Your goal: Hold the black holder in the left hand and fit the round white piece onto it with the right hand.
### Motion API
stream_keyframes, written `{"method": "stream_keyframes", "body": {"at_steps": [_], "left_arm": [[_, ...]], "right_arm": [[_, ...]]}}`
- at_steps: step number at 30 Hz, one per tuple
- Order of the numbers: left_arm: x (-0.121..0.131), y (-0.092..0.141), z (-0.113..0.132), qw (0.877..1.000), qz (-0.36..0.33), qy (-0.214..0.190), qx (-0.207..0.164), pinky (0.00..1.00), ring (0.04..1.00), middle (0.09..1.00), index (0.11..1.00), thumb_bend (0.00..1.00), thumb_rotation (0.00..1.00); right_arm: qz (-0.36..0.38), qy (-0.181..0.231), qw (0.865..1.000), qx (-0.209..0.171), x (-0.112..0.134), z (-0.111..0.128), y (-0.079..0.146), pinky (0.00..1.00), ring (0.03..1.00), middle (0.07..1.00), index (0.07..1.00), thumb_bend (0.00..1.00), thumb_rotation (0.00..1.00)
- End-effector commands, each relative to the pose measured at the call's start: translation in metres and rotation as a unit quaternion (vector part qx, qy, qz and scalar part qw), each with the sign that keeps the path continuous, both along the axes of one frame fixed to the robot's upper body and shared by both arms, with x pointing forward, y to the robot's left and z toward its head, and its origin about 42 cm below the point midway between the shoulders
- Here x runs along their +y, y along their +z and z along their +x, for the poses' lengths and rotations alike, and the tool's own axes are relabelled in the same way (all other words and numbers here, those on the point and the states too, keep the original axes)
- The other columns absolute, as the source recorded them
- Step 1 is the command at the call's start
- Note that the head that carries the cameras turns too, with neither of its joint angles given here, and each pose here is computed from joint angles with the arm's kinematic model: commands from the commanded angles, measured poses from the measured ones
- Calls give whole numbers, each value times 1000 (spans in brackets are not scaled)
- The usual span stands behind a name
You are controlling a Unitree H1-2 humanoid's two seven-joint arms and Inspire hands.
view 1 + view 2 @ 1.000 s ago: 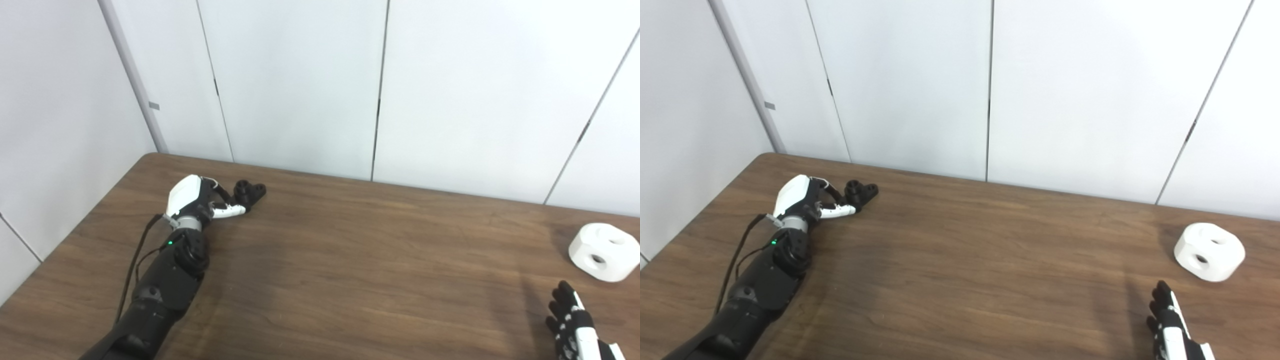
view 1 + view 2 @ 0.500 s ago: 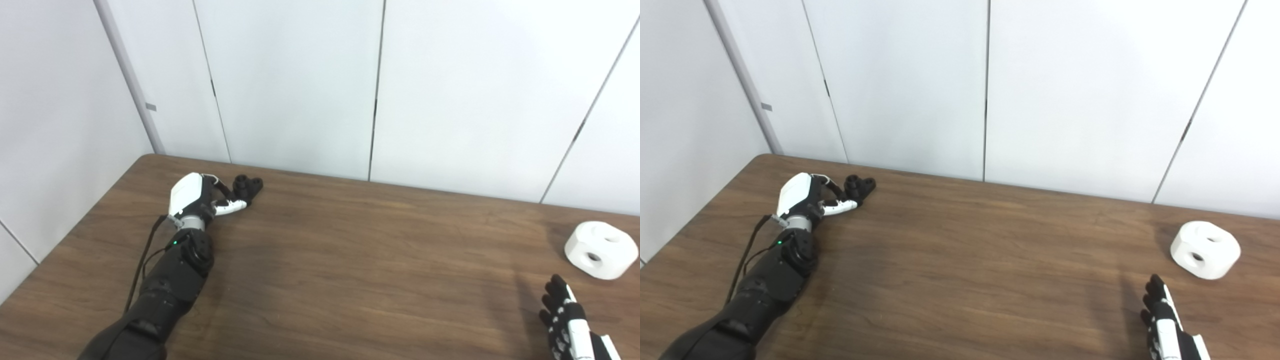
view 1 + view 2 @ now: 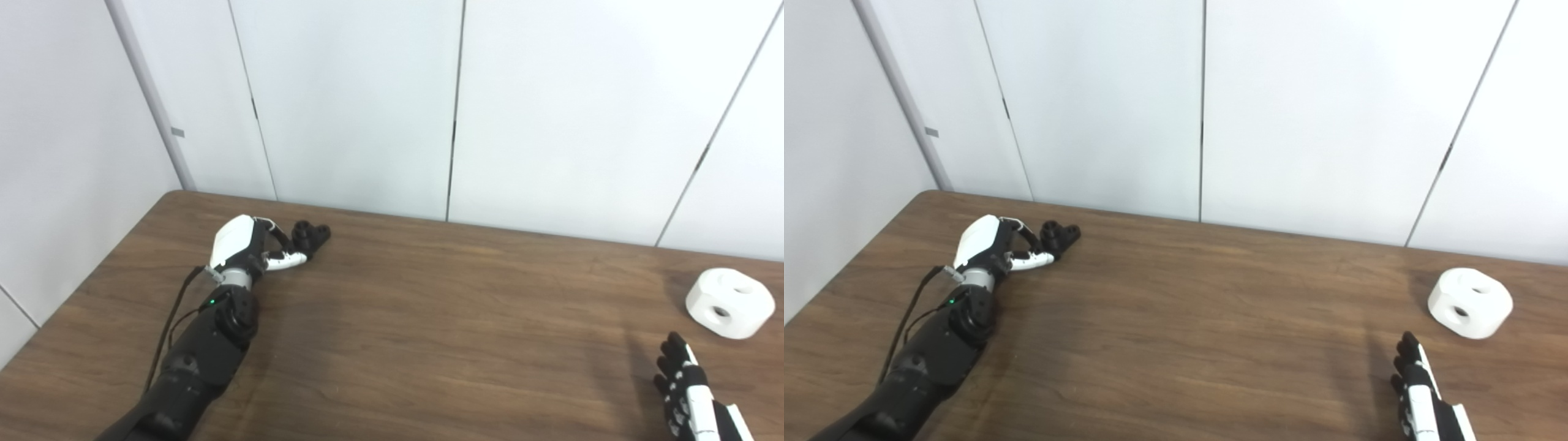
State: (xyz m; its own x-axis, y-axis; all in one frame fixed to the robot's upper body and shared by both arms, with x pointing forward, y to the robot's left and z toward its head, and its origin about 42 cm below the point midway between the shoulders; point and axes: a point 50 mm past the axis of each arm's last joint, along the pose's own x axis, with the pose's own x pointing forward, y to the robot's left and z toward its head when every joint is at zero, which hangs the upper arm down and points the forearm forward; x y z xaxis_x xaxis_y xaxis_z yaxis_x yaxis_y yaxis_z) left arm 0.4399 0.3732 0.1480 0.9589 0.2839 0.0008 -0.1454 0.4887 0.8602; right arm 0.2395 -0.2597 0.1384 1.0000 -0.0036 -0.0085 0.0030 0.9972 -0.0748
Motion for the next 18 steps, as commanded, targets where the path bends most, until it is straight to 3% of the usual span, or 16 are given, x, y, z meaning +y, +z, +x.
{"method": "stream_keyframes", "body": {"at_steps": [1,10,18], "left_arm": [[2,16,2,999,26,-20,-8,999,898,787,487,516,45],[-11,20,-14,997,41,-63,-7,1000,906,787,487,518,44],[-38,25,-35,990,65,-128,-8,1000,890,791,488,517,45]], "right_arm": [[-2,4,999,-41,3,7,12,1000,1000,1000,1000,525,1000],[-4,1,999,-39,7,8,15,1000,1000,1000,1000,542,1000],[-2,3,999,-41,10,8,16,1000,1000,1000,1000,569,1000]]}}
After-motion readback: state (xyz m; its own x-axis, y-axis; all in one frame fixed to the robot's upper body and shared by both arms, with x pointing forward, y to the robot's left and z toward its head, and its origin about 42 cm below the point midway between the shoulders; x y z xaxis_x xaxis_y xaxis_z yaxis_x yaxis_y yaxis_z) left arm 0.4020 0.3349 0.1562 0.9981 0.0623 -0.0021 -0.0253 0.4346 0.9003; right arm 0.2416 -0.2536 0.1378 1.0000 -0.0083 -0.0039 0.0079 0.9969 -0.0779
